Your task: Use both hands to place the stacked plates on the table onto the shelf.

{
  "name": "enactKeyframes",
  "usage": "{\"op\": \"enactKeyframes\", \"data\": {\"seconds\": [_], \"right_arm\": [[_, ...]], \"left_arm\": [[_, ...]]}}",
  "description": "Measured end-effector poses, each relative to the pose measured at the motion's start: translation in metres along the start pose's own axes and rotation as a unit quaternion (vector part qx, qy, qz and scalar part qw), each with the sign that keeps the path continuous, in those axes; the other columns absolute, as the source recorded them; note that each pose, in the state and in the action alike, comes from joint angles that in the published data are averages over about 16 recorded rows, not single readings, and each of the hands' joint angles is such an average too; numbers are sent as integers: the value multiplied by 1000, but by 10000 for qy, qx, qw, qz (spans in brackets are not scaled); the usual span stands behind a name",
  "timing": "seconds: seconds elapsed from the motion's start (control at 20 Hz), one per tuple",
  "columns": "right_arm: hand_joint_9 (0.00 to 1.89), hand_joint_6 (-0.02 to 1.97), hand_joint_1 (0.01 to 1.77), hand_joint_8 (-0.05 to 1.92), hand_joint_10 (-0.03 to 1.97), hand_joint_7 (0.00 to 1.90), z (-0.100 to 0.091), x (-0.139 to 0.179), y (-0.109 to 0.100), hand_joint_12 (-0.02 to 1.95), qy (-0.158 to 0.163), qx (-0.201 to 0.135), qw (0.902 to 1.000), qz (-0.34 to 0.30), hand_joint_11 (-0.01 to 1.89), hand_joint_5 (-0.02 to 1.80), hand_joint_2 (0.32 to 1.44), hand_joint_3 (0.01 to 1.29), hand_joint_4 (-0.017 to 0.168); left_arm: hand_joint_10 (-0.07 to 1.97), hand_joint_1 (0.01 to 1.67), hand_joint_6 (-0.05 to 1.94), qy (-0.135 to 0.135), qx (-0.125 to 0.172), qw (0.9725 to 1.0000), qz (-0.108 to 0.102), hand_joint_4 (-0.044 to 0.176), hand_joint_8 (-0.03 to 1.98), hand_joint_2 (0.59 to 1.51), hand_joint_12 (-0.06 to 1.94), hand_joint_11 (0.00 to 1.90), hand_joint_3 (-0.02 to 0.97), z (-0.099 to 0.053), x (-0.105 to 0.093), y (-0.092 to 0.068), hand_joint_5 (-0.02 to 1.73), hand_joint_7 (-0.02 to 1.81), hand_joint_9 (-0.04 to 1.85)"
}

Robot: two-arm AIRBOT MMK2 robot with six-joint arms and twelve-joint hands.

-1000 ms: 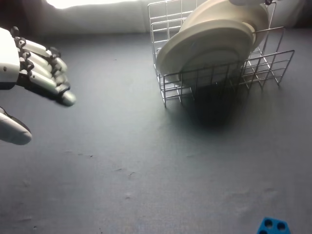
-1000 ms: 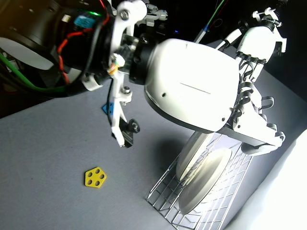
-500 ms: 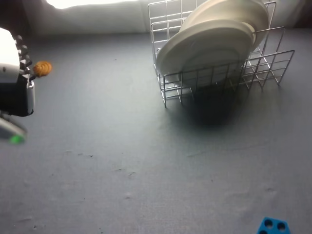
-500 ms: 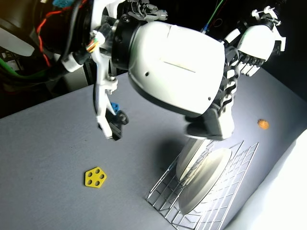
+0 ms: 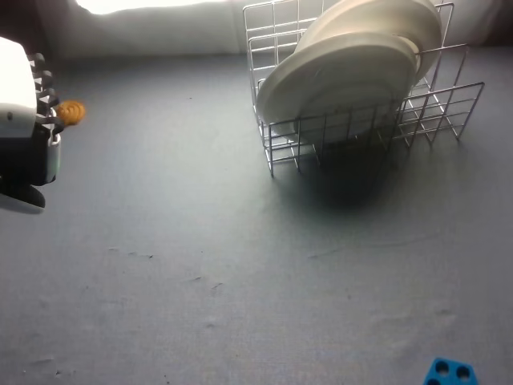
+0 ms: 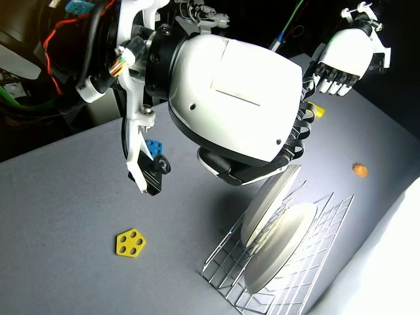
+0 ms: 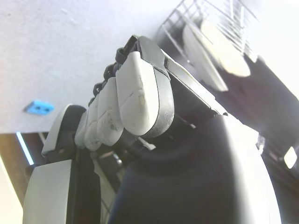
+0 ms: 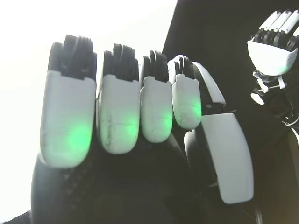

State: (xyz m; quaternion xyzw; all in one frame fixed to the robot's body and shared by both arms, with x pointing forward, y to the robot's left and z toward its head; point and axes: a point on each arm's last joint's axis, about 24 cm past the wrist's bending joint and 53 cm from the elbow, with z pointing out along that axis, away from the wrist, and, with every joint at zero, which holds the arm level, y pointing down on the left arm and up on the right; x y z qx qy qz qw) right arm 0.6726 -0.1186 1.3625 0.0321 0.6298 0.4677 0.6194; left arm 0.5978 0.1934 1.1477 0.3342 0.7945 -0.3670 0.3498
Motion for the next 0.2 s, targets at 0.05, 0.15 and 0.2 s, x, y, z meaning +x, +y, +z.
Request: {"op": "enactKeyframes", "data": {"seconds": [0.05, 0.15, 0.2], "right_arm": [[1852, 1917, 468, 1911, 1911, 1799, 0, 0, 0, 1901, 2, 3, 10000, 4, 1891, 1690, 1406, 14, 155], [1860, 1918, 471, 1911, 1911, 1804, 0, 0, 0, 1901, 3, 7, 10000, 16, 1893, 1690, 1406, 12, 156], [1861, 1918, 471, 1911, 1911, 1804, 0, 0, -1, 1901, 3, 10, 10000, 24, 1893, 1690, 1406, 12, 156]], "left_arm": [[1938, 726, 1924, 4, 11, 10000, 19, 169, 1936, 1296, 1935, 1660, 6, 0, 0, -1, 1423, 1559, 1612], [1938, 725, 1924, 12, 30, 10000, 43, 169, 1936, 1296, 1934, 1648, 6, 0, 0, -2, 1423, 1556, 1608], [1938, 725, 1925, 8, 33, 10000, 48, 169, 1936, 1296, 1934, 1641, 6, 0, 0, -2, 1423, 1554, 1604]]}}
